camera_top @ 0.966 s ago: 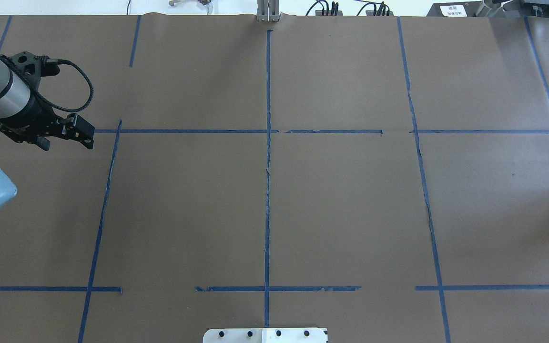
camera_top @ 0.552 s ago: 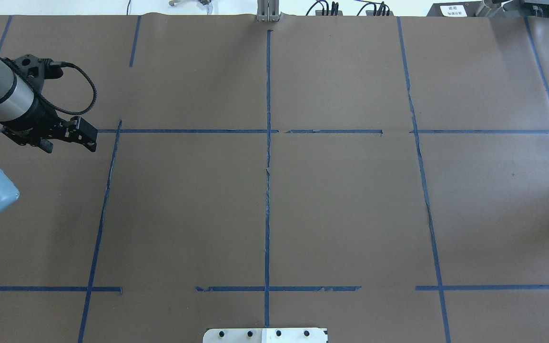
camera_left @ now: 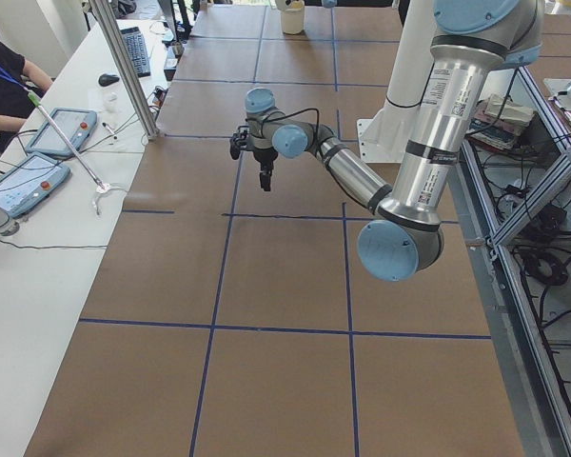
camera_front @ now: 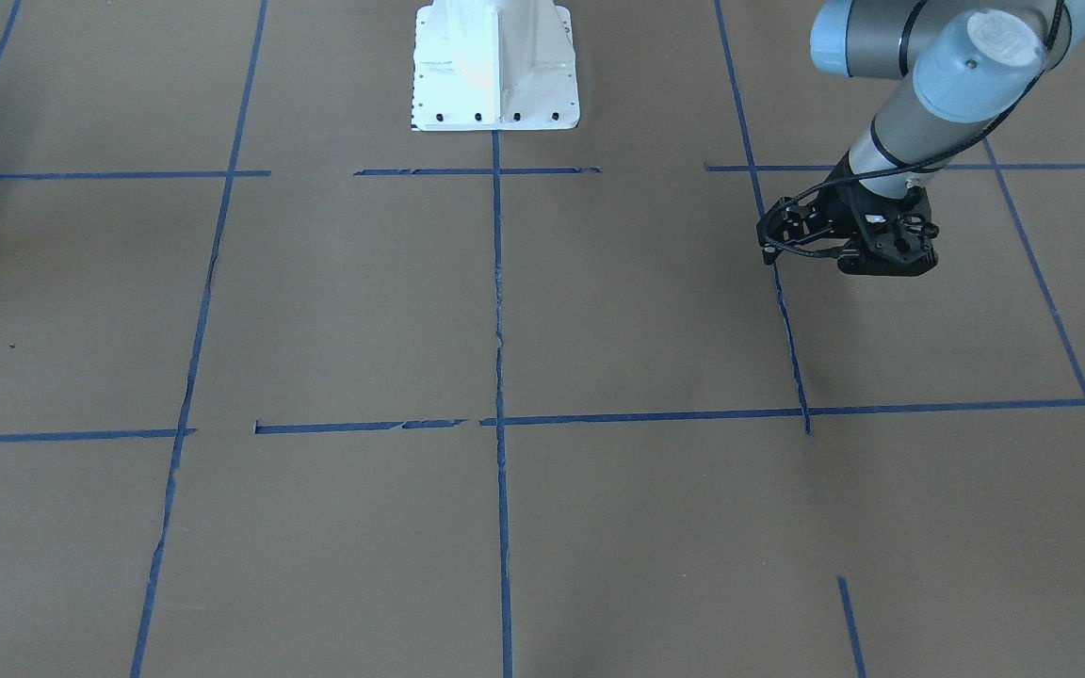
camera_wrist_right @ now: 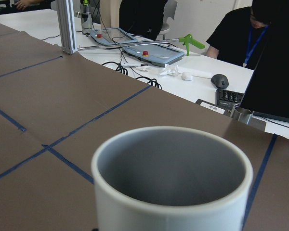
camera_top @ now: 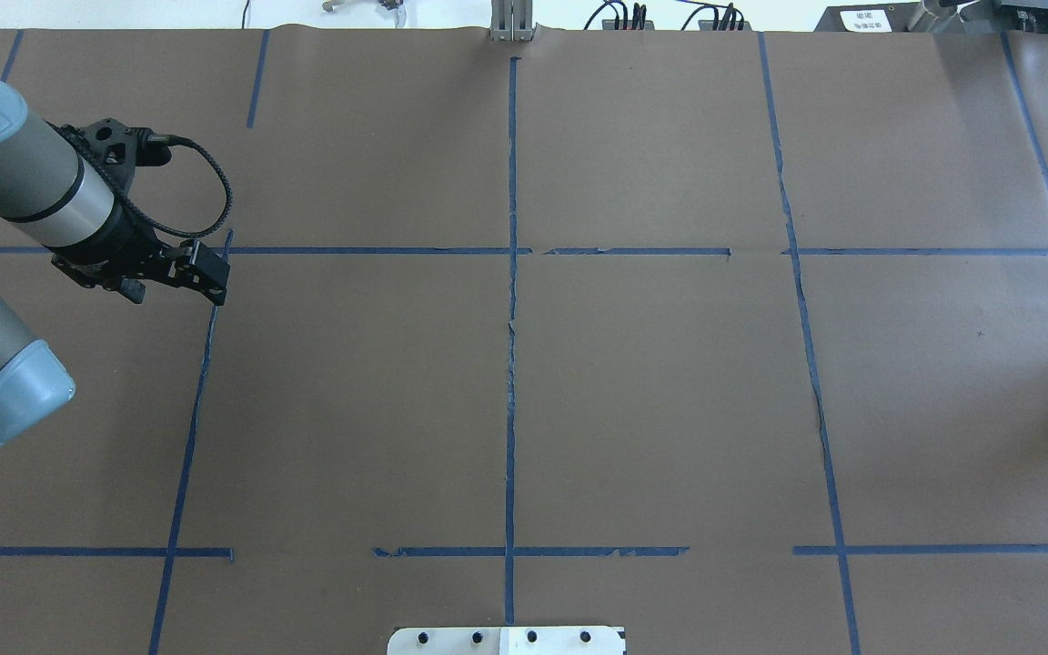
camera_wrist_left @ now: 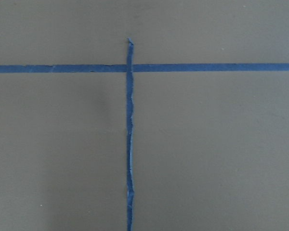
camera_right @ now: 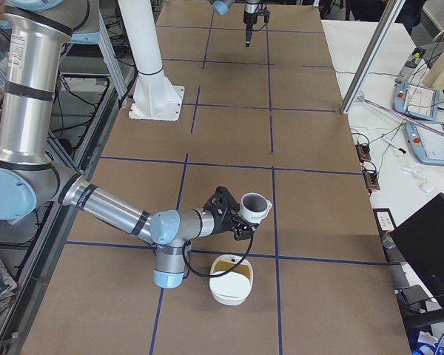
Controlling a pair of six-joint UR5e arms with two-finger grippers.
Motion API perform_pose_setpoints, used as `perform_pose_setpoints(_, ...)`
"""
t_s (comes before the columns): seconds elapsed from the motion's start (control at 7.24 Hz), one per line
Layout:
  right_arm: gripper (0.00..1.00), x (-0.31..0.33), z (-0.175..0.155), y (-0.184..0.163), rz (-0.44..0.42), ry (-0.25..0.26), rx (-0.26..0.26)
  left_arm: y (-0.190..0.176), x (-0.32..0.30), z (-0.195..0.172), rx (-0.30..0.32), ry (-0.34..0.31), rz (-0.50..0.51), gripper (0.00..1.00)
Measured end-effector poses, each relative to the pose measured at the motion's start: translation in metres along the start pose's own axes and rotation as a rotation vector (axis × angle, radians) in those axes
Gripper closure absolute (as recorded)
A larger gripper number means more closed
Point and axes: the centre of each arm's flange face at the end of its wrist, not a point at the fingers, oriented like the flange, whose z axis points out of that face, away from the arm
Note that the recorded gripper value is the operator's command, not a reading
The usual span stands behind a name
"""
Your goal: Left arm hands cup to right arm to dump lemon
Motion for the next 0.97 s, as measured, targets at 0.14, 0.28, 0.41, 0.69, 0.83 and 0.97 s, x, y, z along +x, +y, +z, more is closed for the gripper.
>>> perform_pose_setpoints(0.14,0.73,0.0,0.025,-0.024,-0.018,-0.037,-0.012,-0.001,0.01,-0.003,0.003,0.012,0.009,0.0)
perform_pose_setpoints(0.28,0.71,-0.004,0.058,-0.055,-0.03,-0.071,-0.021,-0.002,0.018,-0.005,0.005,0.022,0.017,0.0)
perform_pose_setpoints(0.41,0.71,-0.015,0.1,-0.092,-0.039,-0.105,-0.031,-0.004,0.03,-0.01,0.011,0.038,0.03,0.0)
perform_pose_setpoints(0.69,0.71,-0.07,0.2,-0.156,-0.03,-0.136,-0.033,-0.008,0.061,-0.017,0.018,0.068,0.038,0.0)
perform_pose_setpoints(0.83,0.71,-0.118,0.248,-0.169,-0.014,-0.116,-0.005,-0.01,0.076,-0.018,0.013,0.074,-0.007,0.0)
perform_pose_setpoints(0.97,0.7,-0.167,0.289,-0.176,-0.003,-0.089,0.027,-0.013,0.092,-0.023,0.008,0.075,-0.068,0.0)
